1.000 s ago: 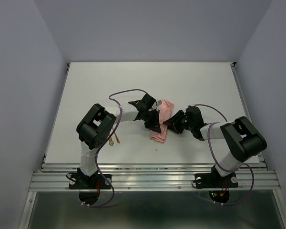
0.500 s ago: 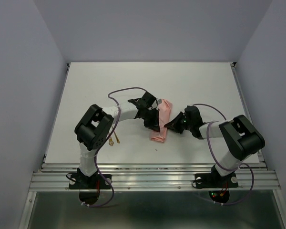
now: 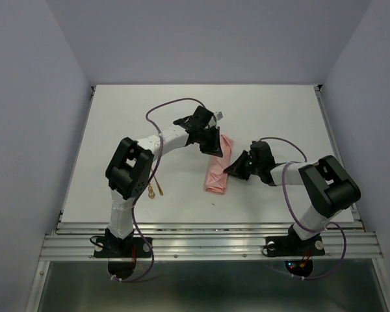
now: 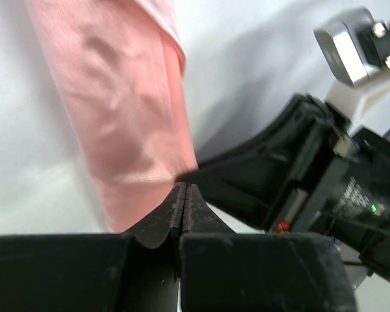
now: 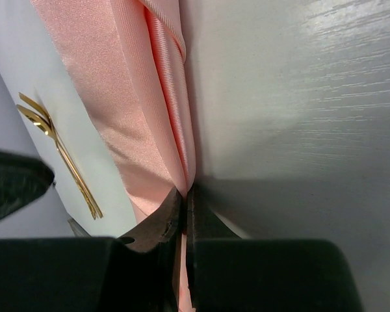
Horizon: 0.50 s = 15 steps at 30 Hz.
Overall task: Fold the napkin into a case and place the utensils inside
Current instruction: Smooth out the smaller rectangle-folded napkin at the center of the board.
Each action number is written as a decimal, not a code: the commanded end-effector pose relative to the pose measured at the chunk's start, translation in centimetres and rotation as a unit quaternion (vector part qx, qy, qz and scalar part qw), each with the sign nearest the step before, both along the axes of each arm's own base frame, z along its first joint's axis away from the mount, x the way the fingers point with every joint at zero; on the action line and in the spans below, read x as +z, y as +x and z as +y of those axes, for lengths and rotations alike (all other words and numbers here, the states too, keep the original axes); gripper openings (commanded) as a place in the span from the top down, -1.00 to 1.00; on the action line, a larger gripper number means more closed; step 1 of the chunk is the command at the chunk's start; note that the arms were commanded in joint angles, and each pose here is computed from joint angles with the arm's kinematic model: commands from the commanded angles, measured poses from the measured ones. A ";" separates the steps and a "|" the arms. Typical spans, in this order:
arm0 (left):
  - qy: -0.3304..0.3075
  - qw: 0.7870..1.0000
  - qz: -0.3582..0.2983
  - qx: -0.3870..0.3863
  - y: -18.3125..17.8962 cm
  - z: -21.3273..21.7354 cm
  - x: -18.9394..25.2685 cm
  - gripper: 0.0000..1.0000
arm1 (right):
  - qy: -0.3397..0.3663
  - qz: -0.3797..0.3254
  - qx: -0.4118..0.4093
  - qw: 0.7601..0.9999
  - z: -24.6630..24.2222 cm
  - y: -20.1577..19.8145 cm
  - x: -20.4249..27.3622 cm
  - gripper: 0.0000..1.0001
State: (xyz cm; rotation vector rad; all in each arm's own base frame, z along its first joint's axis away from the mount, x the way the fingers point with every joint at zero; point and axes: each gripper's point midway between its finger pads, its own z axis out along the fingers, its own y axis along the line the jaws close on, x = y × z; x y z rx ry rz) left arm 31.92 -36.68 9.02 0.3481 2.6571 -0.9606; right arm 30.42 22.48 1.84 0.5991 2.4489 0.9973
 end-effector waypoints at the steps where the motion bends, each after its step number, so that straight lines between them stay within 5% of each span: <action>1: 0.008 1.000 -0.020 0.017 2.8 -0.6 -0.9 0.92 | -0.054 0.047 0.017 0.997 -1.4 -2.5 -2.8 0.99; 15: -0.015 0.999 -0.018 0.027 5.9 -3.3 -2.3 1.00 | -0.057 0.044 0.017 0.997 -1.4 -2.2 -2.5 0.99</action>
